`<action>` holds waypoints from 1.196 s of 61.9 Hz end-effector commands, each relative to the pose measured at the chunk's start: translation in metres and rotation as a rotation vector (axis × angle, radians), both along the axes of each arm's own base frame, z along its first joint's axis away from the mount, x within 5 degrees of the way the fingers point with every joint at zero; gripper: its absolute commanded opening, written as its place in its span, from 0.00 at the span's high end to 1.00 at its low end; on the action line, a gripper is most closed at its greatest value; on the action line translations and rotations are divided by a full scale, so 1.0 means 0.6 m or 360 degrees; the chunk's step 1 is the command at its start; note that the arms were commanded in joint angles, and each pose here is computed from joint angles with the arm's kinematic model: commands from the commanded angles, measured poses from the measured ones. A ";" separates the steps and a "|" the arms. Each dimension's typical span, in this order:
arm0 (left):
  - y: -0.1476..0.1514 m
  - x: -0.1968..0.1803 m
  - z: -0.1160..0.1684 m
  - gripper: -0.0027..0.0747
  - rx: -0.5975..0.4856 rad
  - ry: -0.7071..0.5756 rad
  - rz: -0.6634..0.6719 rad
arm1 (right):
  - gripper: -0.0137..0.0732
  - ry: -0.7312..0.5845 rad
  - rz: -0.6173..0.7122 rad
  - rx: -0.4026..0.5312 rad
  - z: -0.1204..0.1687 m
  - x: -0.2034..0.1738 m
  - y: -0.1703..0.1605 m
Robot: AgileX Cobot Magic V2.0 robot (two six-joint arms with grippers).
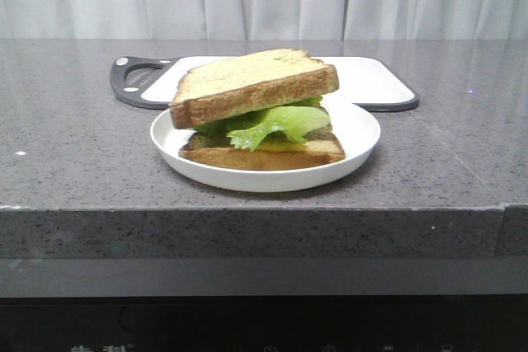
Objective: Left arm grabs bread, right arm adds lettuce
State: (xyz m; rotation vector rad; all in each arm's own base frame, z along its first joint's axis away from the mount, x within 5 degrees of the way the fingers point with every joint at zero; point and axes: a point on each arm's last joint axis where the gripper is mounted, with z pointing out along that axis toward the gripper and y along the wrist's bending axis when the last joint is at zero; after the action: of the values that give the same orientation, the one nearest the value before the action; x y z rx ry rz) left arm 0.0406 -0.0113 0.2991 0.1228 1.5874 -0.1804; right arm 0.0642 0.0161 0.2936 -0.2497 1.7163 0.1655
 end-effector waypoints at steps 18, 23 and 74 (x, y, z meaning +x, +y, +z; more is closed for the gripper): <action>0.007 0.003 0.019 0.99 0.0069 -0.0240 0.0084 | 0.92 -0.0159 -0.0003 0.0021 0.025 0.001 0.000; 0.009 0.003 0.011 0.99 0.0089 -0.0308 0.0104 | 0.92 -0.0159 -0.0003 0.0021 0.025 0.001 0.000; 0.011 0.024 -0.159 0.99 0.0053 -0.0074 0.0175 | 0.92 -0.0154 -0.0003 0.0020 0.025 0.002 0.000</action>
State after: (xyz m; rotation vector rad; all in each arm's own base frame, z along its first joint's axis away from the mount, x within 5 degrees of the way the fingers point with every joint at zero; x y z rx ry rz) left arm 0.0557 -0.0053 0.1969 0.0847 1.6437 -0.0570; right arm 0.0644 0.0161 0.2923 -0.2503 1.7201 0.1651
